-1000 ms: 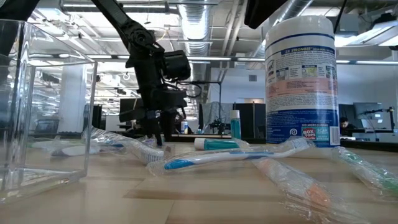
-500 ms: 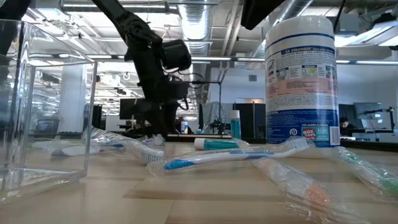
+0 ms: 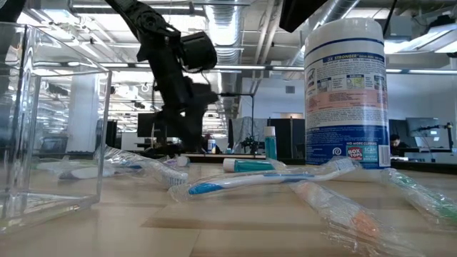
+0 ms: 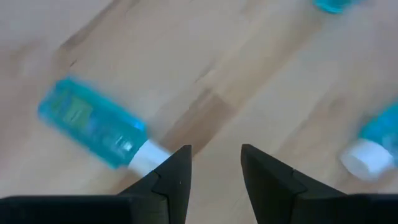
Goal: Pick & Place toothbrushing station
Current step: Put the top left blue mouthwash into the transparent organizer
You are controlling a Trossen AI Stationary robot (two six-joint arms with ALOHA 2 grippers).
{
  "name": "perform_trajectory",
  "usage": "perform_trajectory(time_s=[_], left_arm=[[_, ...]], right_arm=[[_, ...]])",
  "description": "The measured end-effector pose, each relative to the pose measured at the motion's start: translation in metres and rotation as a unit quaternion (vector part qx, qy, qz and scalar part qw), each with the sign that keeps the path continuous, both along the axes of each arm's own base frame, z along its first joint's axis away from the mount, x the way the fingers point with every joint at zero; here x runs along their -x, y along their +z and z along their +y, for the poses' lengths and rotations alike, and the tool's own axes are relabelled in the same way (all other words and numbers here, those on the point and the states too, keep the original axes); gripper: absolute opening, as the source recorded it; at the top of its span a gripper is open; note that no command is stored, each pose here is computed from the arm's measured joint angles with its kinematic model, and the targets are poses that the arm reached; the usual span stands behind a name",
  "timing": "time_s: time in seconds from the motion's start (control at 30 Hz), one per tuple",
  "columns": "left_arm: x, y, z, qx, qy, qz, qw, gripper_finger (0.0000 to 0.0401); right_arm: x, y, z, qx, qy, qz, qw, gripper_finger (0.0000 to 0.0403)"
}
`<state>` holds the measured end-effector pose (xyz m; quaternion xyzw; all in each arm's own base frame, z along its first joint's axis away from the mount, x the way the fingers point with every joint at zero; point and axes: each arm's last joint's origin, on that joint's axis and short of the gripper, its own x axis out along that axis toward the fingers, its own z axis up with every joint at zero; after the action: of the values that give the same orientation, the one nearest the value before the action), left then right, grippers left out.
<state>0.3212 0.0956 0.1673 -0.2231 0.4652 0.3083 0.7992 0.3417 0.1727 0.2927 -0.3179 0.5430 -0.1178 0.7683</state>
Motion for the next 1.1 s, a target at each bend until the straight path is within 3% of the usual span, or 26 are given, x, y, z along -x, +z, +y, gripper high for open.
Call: perform_trajectory(time_s=[0.13, 0.27, 0.73, 1.1], left_arm=[[0.009, -0.012, -0.005, -0.012, 0.092, 0.007, 0.996, 0.0133], [0.015, -0.019, -0.004, -0.019, 0.14, 0.008, 0.99, 0.0133], [0.012, -0.018, -0.007, -0.02, 0.175, -0.019, 0.984, 0.0134], [0.01, -0.033, -0.002, -0.017, 0.196, -0.012, 0.98, 0.0134]], right_arm=[[0.003, 0.0, 0.006, -0.002, 0.006, -0.002, 1.0, 0.0082], [0.005, 0.0, 0.01, -0.002, 0.012, -0.003, 1.0, 0.0082], [0.006, 0.0, 0.011, -0.002, 0.014, -0.003, 1.0, 0.0082], [0.006, 0.0, 0.011, -0.006, 0.005, -0.008, 1.0, 0.0082]])
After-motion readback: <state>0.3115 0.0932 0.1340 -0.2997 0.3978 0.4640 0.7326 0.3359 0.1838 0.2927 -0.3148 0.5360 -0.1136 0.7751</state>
